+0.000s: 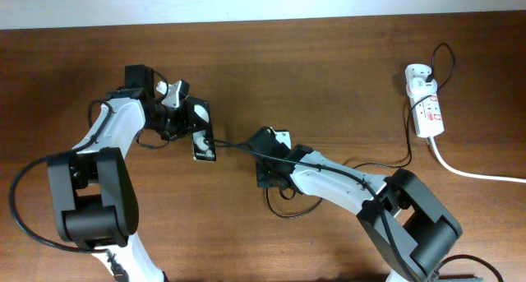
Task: Plug charger to phone and switch on socket
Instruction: 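Grasp the black USB-C cable plug with the right gripper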
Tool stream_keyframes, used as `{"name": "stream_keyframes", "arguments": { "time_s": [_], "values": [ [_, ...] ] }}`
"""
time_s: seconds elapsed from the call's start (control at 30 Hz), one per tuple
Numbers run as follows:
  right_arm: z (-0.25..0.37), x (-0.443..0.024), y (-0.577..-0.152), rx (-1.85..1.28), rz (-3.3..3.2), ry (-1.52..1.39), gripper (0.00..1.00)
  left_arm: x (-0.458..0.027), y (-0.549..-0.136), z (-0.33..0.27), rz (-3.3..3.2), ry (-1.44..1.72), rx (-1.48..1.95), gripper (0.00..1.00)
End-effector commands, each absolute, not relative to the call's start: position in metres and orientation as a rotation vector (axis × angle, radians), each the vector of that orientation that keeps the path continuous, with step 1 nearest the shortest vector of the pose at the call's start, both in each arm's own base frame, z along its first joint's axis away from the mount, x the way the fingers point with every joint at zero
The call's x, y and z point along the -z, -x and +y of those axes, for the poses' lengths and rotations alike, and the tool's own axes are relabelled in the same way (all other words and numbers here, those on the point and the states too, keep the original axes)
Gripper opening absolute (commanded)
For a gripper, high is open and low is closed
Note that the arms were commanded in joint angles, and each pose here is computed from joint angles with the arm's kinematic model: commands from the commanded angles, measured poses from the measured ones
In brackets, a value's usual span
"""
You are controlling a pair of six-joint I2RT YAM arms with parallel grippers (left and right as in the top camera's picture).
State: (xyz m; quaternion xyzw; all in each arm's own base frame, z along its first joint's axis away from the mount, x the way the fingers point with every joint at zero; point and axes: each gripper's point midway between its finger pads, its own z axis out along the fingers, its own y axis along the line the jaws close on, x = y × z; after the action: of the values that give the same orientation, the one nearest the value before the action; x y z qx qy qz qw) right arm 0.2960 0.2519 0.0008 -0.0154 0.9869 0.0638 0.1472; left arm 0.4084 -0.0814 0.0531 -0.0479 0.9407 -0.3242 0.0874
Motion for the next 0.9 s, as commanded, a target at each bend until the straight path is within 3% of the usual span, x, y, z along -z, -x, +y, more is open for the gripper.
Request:
{"name": "stream_keyframes", "arguments": {
  "time_s": [0.0, 0.07, 0.27, 0.33, 0.4, 0.5, 0.6, 0.73, 0.87],
  "values": [
    [0.252, 0.003, -0.300, -0.144, 2.827, 0.031, 0.23, -0.066, -0.409, -0.086, 2.764, 0.131, 1.013, 0.00],
    [0.254, 0.003, -0.298, -0.148, 2.831, 0.038, 0.18, -0.066, -0.409, -0.086, 2.764, 0.131, 1.013, 0.00],
    [0.258, 0.004, -0.293, -0.190, 2.857, 0.046, 0.18, -0.066, -0.409, -0.086, 2.764, 0.131, 1.013, 0.00],
    [0.259, 0.004, -0.293, -0.193, 2.861, 0.048, 0.04, -0.066, -0.409, -0.086, 2.764, 0.131, 1.013, 0.00],
    [0.256, -0.010, -0.293, -0.257, 2.876, 0.020, 0.04, -0.067, -0.409, -0.087, 2.762, 0.129, 1.020, 0.00],
    [0.258, -0.070, -0.298, -0.567, 2.812, 0.219, 0.04, -0.072, -0.409, -0.093, 2.736, 0.109, 1.083, 0.00],
    [0.290, -0.129, -0.275, -1.104, 2.630, 0.586, 0.04, -0.113, -0.404, -0.124, 2.473, -0.208, 1.413, 0.00],
    [0.314, -0.147, -0.245, -1.317, 2.437, 0.910, 0.04, -0.151, -0.403, -0.127, 2.198, -0.342, 1.615, 0.00],
    [0.348, -0.148, -0.248, -1.417, 2.325, 0.770, 0.04, -0.160, -0.403, -0.115, 2.061, -0.338, 1.694, 0.00]
  ]
}}
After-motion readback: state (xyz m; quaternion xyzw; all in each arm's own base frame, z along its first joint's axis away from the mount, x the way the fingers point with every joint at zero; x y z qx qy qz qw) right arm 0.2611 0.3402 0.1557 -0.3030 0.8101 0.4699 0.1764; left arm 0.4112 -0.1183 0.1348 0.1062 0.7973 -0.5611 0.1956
